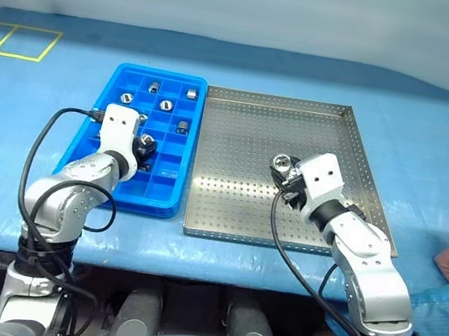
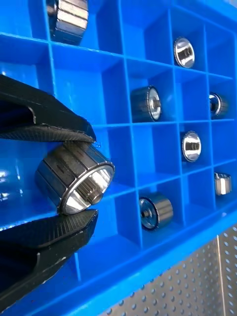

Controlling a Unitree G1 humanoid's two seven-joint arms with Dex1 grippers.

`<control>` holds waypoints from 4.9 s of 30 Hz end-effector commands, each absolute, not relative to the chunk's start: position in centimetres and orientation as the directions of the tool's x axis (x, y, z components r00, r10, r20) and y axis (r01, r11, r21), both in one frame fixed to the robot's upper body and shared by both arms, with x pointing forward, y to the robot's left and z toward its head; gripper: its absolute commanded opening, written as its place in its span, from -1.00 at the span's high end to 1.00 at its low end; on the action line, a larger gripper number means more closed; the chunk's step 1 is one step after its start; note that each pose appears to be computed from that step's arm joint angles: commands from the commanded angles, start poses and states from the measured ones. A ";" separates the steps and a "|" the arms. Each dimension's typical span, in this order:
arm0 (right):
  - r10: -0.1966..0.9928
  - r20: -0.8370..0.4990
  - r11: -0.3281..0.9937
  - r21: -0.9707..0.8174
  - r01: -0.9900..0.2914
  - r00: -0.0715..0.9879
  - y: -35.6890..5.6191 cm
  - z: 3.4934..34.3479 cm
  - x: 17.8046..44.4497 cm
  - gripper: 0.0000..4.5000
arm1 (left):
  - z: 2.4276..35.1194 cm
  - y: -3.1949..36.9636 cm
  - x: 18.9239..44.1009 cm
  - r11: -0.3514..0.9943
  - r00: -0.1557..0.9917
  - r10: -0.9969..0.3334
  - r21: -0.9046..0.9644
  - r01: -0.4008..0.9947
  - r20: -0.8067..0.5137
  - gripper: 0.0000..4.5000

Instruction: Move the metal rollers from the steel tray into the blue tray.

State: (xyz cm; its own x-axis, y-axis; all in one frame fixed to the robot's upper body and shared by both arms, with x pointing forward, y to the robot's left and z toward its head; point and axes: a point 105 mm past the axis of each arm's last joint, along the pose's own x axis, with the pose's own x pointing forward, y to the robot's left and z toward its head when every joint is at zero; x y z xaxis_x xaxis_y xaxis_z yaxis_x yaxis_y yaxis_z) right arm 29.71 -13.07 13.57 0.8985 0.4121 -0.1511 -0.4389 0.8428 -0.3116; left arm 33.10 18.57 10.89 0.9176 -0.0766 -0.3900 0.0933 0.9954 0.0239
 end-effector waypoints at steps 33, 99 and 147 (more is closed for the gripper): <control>0.552 -0.015 0.815 -0.203 -0.543 0.834 -8.2 15.8 32.7 0.25 | 16.3 14.0 29.6 0.865 0.864 -0.499 -0.097 0.492 -0.064 -0.70; 0.042 -0.209 0.981 -0.176 -0.080 0.977 -18.2 10.3 33.4 -0.62 | 13.9 8.4 29.8 0.740 0.734 -0.667 0.004 0.673 -0.128 -0.72; 0.749 -0.103 0.655 -0.032 -0.755 0.654 0.8 14.0 30.5 0.24 | 16.0 21.3 30.4 0.953 0.961 -0.221 0.174 0.249 -0.165 -0.72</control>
